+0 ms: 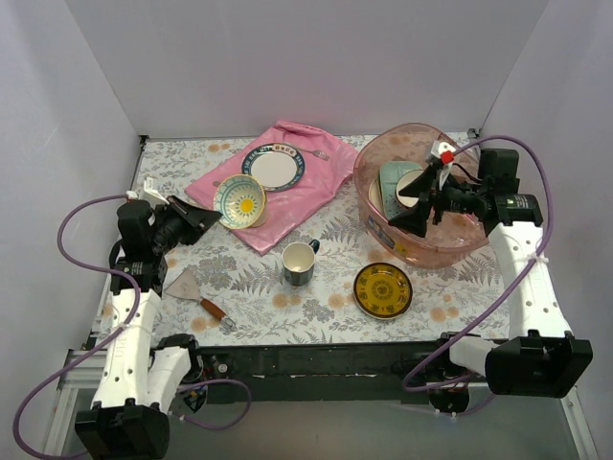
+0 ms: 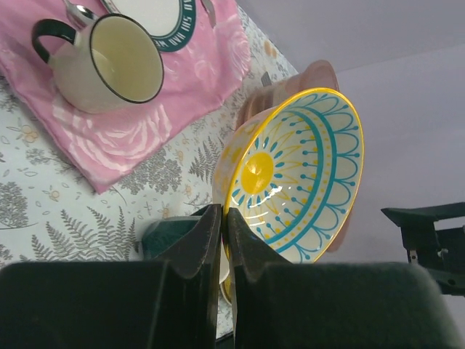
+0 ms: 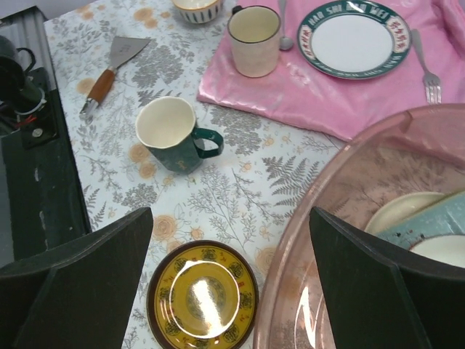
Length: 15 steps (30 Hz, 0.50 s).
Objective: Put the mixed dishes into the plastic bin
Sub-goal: Pick up the bowl from the center of the board.
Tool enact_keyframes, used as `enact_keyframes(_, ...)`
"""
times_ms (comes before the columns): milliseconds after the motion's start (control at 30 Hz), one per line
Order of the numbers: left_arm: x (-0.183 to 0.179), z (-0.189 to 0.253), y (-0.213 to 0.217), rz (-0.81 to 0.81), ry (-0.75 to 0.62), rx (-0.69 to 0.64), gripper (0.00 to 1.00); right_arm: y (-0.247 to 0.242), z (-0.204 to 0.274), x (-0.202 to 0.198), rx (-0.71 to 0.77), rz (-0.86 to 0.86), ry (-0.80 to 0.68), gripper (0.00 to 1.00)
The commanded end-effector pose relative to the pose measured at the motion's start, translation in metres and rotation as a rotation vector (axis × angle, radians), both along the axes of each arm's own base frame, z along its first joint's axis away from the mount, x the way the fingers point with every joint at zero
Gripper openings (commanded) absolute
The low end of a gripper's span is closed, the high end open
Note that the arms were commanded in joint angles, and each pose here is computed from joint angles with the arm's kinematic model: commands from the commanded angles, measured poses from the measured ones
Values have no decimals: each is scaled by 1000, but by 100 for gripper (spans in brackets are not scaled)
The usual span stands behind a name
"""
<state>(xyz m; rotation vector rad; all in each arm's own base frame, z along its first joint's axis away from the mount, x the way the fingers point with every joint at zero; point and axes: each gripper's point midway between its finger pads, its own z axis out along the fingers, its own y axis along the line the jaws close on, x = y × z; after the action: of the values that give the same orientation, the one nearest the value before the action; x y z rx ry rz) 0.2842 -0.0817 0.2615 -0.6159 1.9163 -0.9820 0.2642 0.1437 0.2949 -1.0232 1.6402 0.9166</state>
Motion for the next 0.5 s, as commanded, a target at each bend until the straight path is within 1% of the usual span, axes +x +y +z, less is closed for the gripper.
enact_keyframes(0,-6,29,-26,-63,-99,-39,0,21,11,-8,-24,59,22,96)
enact_keyframes(33,-11,30,-41,-107,-102,-41,0,25,14,-9,-23,72,26,96)
enact_keyframes(100,-9,30,-47,-103,-106,-41,0,28,14,-9,-22,79,47,96)
enact_keyframes(133,-12,30,-57,-128,-106,-48,0,30,19,-8,-19,83,42,96)
enact_keyframes(267,-13,28,-74,-156,-99,-54,0,31,22,-9,-9,82,76,96)
enact_keyframes(467,-12,26,-95,-181,-93,-59,0,27,23,-9,-27,39,76,96)
